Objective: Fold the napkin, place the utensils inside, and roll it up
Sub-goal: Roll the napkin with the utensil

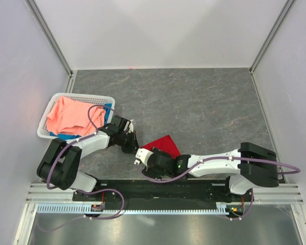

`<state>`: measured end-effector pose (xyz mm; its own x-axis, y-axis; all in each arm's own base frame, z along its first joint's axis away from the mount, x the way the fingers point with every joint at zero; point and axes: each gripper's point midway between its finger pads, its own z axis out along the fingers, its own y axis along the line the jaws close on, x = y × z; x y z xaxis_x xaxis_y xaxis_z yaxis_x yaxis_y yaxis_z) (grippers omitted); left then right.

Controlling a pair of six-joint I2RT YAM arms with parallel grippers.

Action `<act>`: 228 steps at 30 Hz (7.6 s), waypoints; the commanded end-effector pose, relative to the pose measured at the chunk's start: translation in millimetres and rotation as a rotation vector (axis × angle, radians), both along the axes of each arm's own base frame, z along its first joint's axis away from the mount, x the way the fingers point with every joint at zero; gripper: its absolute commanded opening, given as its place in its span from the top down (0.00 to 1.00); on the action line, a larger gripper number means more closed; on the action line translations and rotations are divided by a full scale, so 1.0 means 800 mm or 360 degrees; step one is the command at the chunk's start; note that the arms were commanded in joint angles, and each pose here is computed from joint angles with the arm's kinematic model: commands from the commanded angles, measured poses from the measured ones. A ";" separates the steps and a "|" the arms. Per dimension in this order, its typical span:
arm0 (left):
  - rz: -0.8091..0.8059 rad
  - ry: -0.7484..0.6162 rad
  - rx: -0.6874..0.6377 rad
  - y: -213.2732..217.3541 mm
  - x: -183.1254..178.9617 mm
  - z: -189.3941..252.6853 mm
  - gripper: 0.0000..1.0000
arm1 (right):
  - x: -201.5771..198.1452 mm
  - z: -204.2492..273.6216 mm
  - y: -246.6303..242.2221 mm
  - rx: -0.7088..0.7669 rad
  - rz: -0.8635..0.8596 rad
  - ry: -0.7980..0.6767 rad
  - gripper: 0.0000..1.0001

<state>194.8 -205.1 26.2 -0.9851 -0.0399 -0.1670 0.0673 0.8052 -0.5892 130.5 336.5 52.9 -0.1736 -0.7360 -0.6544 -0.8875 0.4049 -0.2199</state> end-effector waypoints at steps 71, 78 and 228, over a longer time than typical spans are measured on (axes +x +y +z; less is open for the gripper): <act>-0.0046 -0.0541 -0.0213 -0.017 0.031 0.010 0.92 | 0.063 -0.061 -0.035 0.0700 -0.0066 0.1515 0.58; -0.0109 -0.0337 -0.0181 -0.024 0.025 -0.013 0.98 | 0.089 -0.031 -0.041 0.0622 -0.0111 0.1281 0.38; -0.0083 -0.0324 -0.0051 -0.011 0.045 0.061 0.37 | 0.027 -0.029 -0.016 0.0180 0.0091 0.0958 0.68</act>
<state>207.1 -214.8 42.8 -0.9802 0.0094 -0.1980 0.1303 0.7833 -0.6079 180.4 313.7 21.3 -0.4014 -0.7202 -0.5658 -0.8964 0.4358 0.0812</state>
